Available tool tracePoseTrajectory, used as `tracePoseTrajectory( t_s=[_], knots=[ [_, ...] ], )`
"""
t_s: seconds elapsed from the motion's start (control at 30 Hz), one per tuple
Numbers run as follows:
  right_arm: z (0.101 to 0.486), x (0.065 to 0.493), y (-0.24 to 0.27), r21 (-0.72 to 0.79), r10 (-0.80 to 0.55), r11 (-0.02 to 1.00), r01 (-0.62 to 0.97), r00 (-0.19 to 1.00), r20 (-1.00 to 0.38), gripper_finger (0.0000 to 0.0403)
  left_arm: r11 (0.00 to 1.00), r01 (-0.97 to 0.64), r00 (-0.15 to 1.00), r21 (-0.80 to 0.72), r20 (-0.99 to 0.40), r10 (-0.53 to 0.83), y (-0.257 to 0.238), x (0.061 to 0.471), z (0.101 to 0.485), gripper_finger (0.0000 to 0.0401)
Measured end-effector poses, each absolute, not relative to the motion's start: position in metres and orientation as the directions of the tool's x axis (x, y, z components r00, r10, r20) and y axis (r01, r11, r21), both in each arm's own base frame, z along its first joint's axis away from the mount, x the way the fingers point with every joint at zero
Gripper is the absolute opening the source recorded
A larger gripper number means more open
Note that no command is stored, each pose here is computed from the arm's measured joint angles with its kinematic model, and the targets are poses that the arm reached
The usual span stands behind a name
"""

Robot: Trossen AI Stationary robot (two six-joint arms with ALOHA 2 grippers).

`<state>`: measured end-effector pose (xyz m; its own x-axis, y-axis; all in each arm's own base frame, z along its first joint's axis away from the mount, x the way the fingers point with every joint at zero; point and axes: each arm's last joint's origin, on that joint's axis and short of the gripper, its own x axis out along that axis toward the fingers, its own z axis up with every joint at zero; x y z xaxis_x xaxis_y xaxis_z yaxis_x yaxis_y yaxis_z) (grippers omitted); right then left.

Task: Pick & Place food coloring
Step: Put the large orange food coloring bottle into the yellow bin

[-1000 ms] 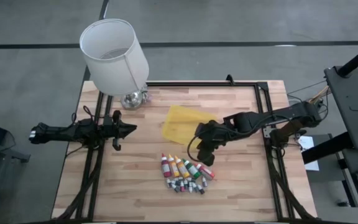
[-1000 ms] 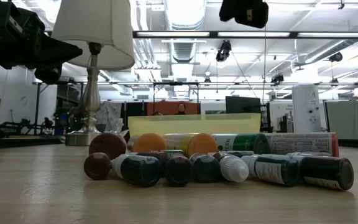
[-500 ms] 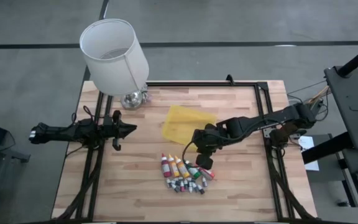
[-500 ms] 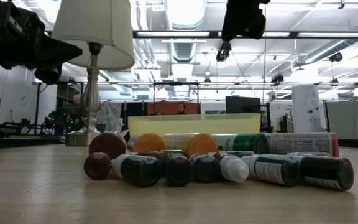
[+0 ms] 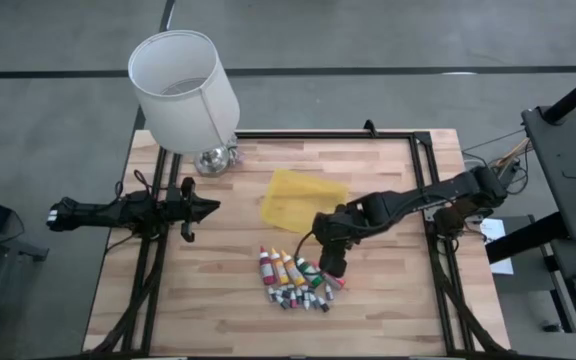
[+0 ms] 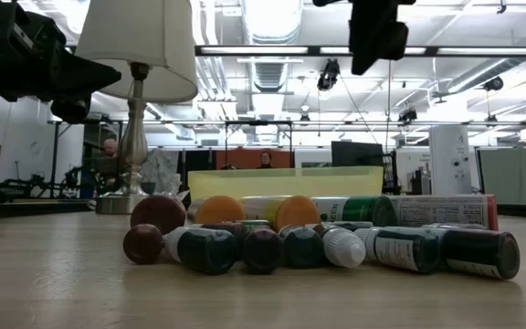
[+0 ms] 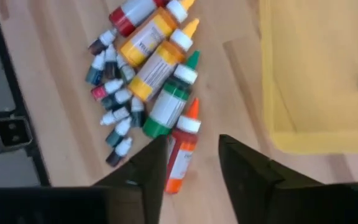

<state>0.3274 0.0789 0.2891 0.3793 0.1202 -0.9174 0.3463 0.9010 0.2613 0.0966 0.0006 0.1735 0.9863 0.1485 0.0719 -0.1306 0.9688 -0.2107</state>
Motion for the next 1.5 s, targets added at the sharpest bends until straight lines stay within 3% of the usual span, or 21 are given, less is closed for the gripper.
tracePoseTrajectory(
  t_s=[0.27,0.8,1.5],
  knots=[
    [0.269,0.333,0.089,0.258,0.155,0.895,0.363,0.289,-0.945,0.0198,0.969,-0.131,0.986,-0.211,0.072,0.149,0.001,0.097,0.173,0.0000],
    [0.216,0.346,0.121,0.181,0.142,0.923,0.339,0.137,-0.980,0.0201,0.969,-0.131,0.986,-0.211,0.072,0.149,0.001,0.097,0.173,0.0000],
    [0.178,0.348,0.118,0.226,0.165,0.833,0.505,0.164,-0.973,0.0201,0.969,-0.131,0.986,-0.211,0.072,0.149,0.001,0.097,0.174,0.0000]
  ],
)
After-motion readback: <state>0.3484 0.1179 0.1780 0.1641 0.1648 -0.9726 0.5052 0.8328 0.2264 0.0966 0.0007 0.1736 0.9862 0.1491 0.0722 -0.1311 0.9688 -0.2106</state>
